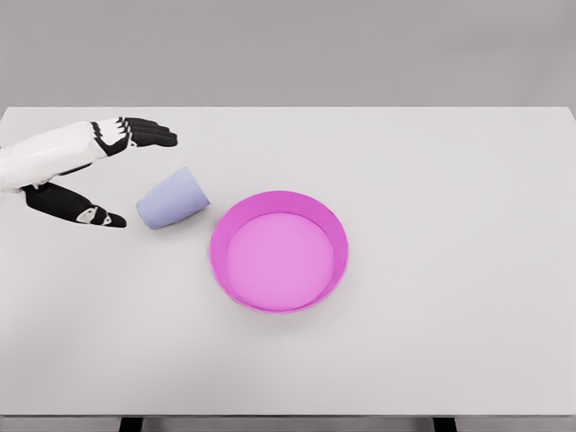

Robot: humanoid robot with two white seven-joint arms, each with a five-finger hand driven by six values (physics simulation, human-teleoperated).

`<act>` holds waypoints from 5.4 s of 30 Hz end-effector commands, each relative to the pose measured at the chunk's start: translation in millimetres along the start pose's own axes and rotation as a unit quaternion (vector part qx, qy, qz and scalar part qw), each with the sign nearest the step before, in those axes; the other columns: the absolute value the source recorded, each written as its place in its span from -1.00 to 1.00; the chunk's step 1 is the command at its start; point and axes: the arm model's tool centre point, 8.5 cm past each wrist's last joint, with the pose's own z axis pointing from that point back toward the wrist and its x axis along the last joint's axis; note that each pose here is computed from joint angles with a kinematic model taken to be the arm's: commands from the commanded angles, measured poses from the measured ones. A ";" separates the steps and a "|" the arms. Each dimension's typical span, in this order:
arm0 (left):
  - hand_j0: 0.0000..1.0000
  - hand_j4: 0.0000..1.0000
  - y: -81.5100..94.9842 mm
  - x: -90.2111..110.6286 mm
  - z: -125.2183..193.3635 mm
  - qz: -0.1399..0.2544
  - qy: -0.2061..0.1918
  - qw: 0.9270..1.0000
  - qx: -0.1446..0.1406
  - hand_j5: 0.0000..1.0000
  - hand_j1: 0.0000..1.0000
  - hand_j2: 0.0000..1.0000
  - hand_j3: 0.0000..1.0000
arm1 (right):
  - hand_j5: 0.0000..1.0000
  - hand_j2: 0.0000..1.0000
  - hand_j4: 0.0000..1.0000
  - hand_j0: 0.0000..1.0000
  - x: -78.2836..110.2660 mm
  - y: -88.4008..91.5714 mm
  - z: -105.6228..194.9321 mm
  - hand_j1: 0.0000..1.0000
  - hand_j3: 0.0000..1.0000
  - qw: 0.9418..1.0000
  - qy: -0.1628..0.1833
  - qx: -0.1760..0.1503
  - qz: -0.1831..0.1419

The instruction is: Flip the cup with left arm and place it on the plate

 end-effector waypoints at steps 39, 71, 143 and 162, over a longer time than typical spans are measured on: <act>1.00 1.00 -56.6 -55.1 -48.7 0.291 0.221 0.930 0.051 1.00 1.00 1.00 1.00 | 1.00 1.00 1.00 1.00 1.5 0.0 -0.2 1.00 1.00 1.000 -0.002 0.000 -0.001; 1.00 1.00 -66.4 -58.2 -95.0 0.264 0.274 0.925 0.014 1.00 1.00 1.00 1.00 | 1.00 1.00 1.00 1.00 1.5 0.0 -0.2 1.00 1.00 1.000 -0.002 0.000 -0.001; 0.14 0.14 -39.5 -44.7 -103.2 0.242 0.099 0.957 0.127 0.14 0.14 0.14 0.14 | 1.00 1.00 1.00 1.00 1.5 0.0 -0.2 1.00 1.00 1.000 -0.002 0.000 -0.001; 0.11 0.11 -112.3 13.0 -148.4 0.347 -0.140 0.903 0.211 0.11 0.11 0.11 0.11 | 1.00 1.00 1.00 1.00 1.5 0.0 -0.2 1.00 1.00 1.000 -0.002 0.000 -0.001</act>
